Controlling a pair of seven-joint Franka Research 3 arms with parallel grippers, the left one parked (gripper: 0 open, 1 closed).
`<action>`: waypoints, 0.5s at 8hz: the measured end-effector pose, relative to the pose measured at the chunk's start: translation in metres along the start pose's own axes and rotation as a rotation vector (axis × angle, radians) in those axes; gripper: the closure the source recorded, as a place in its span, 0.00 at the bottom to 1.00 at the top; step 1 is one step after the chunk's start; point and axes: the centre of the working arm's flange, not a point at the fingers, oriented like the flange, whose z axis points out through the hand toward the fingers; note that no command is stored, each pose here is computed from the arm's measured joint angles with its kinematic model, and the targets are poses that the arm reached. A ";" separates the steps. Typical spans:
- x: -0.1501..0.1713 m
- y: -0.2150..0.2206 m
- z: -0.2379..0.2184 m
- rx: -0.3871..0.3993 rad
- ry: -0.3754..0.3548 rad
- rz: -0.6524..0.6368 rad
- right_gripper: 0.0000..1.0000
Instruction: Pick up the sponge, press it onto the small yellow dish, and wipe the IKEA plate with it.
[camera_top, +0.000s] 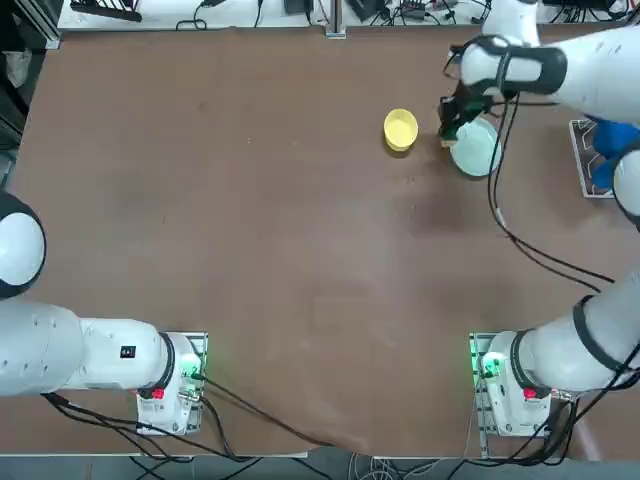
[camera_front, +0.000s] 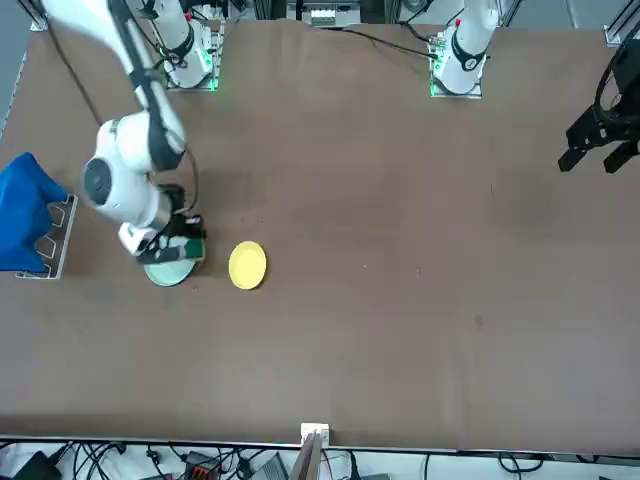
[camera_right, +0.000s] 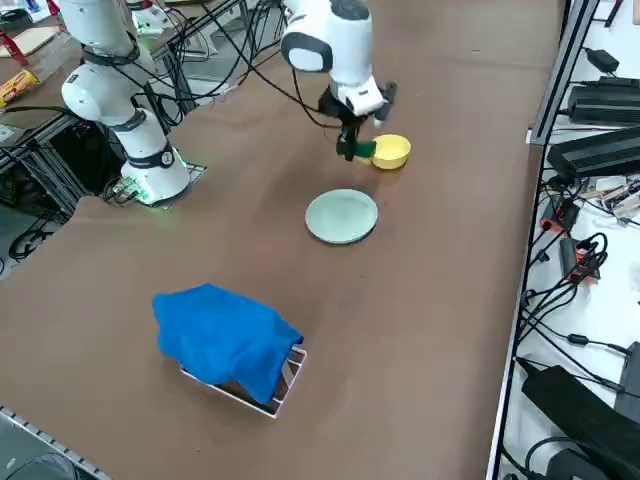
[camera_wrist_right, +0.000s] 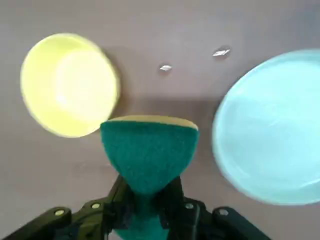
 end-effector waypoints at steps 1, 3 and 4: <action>-0.022 -0.028 0.009 -0.007 0.013 0.027 0.71; -0.060 -0.089 0.026 -0.014 0.019 0.075 0.71; -0.074 -0.116 0.032 -0.013 0.024 0.092 0.71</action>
